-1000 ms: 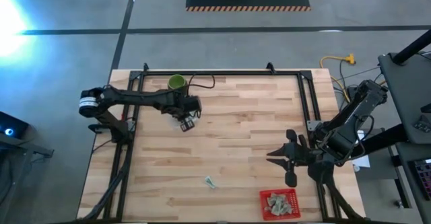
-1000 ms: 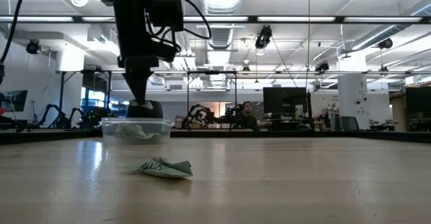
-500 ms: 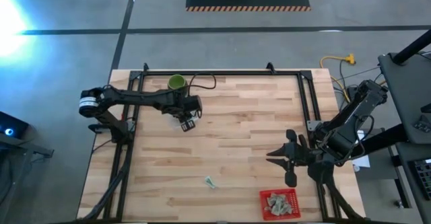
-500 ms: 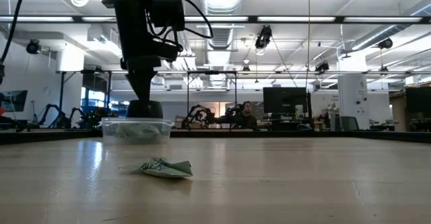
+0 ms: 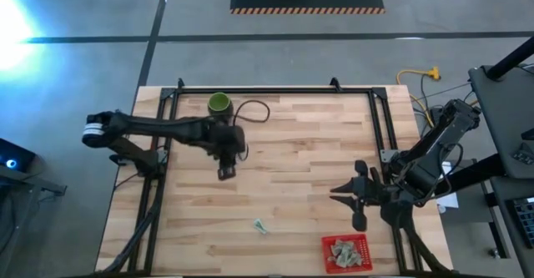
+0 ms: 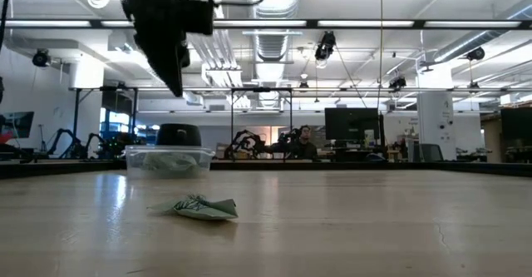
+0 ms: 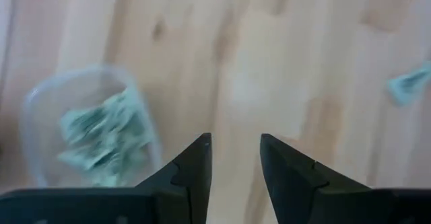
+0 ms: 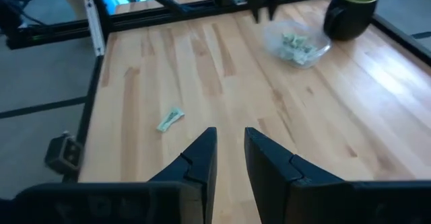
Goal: Pick and place items into bin
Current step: Put the green stevia packet into the transparent bin
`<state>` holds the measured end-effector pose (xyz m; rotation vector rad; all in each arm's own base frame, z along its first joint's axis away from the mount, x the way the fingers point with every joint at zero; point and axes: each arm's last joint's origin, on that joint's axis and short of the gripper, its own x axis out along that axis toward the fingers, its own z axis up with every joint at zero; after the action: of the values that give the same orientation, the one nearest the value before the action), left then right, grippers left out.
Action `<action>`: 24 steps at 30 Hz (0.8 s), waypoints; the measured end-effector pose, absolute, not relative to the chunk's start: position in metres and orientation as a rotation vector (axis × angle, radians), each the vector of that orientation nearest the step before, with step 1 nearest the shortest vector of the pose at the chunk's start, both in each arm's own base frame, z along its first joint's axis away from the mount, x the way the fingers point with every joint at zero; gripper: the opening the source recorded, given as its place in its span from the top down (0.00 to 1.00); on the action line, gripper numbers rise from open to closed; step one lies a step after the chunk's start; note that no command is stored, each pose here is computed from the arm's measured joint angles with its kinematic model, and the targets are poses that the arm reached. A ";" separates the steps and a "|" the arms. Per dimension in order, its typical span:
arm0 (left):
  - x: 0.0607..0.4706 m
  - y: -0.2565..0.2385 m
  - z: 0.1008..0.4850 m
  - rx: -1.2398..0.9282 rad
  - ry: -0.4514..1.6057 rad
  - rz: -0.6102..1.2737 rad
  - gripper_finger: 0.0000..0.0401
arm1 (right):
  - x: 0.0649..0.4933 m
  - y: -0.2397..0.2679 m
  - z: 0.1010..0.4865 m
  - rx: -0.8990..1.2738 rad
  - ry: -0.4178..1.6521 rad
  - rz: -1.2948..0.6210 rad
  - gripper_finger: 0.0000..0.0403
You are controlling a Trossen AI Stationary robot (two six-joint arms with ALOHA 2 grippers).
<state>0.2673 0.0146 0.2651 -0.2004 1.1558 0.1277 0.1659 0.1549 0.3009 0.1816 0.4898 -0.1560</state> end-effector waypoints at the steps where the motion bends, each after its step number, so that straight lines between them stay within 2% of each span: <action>1: 0.267 0.009 0.268 -0.188 1.132 0.105 0.73 | 0.166 0.155 0.300 0.176 0.486 -0.165 0.83; 9: 0.276 -0.038 0.292 -0.114 0.856 -0.082 0.73 | 0.169 0.149 0.295 0.152 0.462 -0.230 0.83; 13: 0.284 -0.059 0.296 -0.007 0.753 -0.202 0.73 | 0.171 0.146 0.293 0.151 0.464 -0.247 0.83; 18: 0.294 -0.077 0.286 0.084 0.704 -0.295 0.73 | 0.172 0.145 0.293 0.150 0.466 -0.254 0.83; 24: 0.313 -0.096 0.255 0.087 0.776 -0.382 0.73 | 0.172 0.144 0.291 0.148 0.468 -0.255 0.83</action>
<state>0.3129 -0.0961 0.2545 0.0868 0.7758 -0.3817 0.1718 0.1444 0.2915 0.1477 0.4681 -0.2555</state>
